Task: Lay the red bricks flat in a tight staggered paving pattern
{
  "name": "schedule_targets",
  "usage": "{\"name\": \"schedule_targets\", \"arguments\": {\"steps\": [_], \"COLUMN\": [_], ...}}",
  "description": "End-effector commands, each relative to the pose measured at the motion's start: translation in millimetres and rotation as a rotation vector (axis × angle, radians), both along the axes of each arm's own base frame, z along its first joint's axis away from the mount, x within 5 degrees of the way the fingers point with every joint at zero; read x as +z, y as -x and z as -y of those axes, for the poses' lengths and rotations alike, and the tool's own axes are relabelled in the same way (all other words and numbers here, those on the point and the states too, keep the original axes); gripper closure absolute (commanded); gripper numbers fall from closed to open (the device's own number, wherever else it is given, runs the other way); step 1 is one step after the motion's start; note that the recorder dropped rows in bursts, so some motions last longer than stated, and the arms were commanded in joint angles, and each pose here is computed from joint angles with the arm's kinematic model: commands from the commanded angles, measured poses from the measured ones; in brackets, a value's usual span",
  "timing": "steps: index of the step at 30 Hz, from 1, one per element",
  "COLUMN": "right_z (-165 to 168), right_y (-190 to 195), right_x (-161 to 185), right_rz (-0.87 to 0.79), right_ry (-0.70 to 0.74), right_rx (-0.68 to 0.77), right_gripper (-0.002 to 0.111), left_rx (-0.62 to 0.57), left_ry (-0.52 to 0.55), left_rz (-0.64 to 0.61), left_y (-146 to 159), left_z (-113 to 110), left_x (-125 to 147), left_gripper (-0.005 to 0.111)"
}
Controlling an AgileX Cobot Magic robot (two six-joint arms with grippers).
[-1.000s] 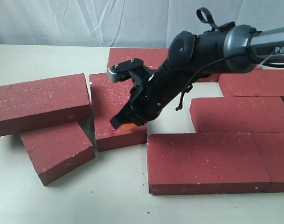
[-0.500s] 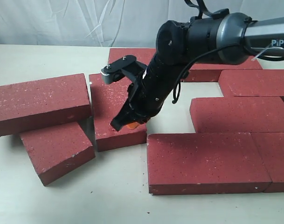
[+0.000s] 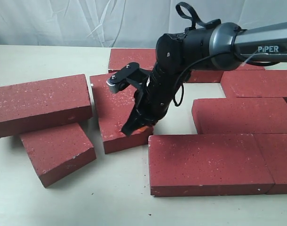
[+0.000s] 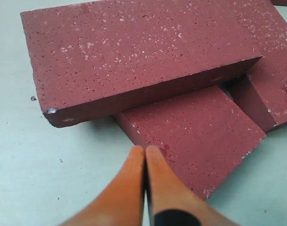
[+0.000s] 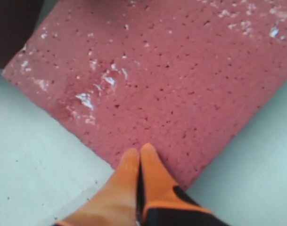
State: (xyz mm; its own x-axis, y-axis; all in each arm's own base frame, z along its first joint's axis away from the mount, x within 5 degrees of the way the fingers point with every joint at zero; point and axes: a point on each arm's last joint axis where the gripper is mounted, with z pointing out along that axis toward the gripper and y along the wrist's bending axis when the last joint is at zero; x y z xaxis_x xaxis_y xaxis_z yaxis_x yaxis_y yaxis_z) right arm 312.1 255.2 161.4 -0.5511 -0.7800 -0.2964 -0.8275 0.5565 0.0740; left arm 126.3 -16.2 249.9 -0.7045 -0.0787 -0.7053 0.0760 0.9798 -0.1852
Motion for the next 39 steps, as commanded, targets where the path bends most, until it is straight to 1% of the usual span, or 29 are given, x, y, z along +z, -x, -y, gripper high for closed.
{"name": "schedule_targets", "arguments": {"steps": [1,8,13,17,19,21,22,25,31,35,39], "right_z": [19.0,42.3,53.1,54.0,54.8,56.7,53.6,44.1,20.5,14.7,10.6], "right_y": [-18.3,-42.4,-50.6,-42.5,-42.8,-49.7,-55.7,-78.6,-127.1,-143.0,-149.5], "right_x": [0.0,11.7,39.7,59.8,57.7,53.0,47.3,36.8,33.7,17.7,5.9], "right_rz": [0.062,0.177,0.283,0.272,0.26,0.24,0.204,0.166,0.231,0.207,0.189], "right_ry": [0.032,0.016,-0.054,-0.096,-0.091,-0.094,-0.082,-0.039,-0.101,-0.072,-0.067], "right_rx": [-0.049,-0.171,-0.228,-0.235,-0.246,-0.309,-0.339,-0.356,-0.379,-0.371,-0.369], "right_gripper": [0.109,0.109,0.109,0.109,0.109,0.109,0.109,0.109,0.109,0.109,0.109], "left_rx": [-0.003,-0.005,-0.002,0.0,0.003,0.002,0.002,0.002,0.002,0.003,0.003], "left_ry": [-0.002,-0.005,-0.004,0.007,0.023,0.022,0.022,0.024,0.021,0.021,0.019], "left_rz": [0.016,0.018,0.023,0.024,0.024,0.024,0.024,0.024,0.029,0.032,0.038], "left_y": [0.1,0.0,-0.3,-0.4,-0.4,-0.4,-0.4,-0.5,-0.8,-0.9,-1.3], "left_z": [0.1,0.0,-0.1,0.5,1.2,1.3,1.3,1.4,1.2,1.1,1.0], "left_x": [0.4,0.5,0.9,1.1,1.4,1.4,1.4,1.4,1.7,1.9,2.2], "left_gripper": [0.107,0.107,0.107,0.107,0.107,0.107,0.107,0.107,0.107,0.107,0.107]}}
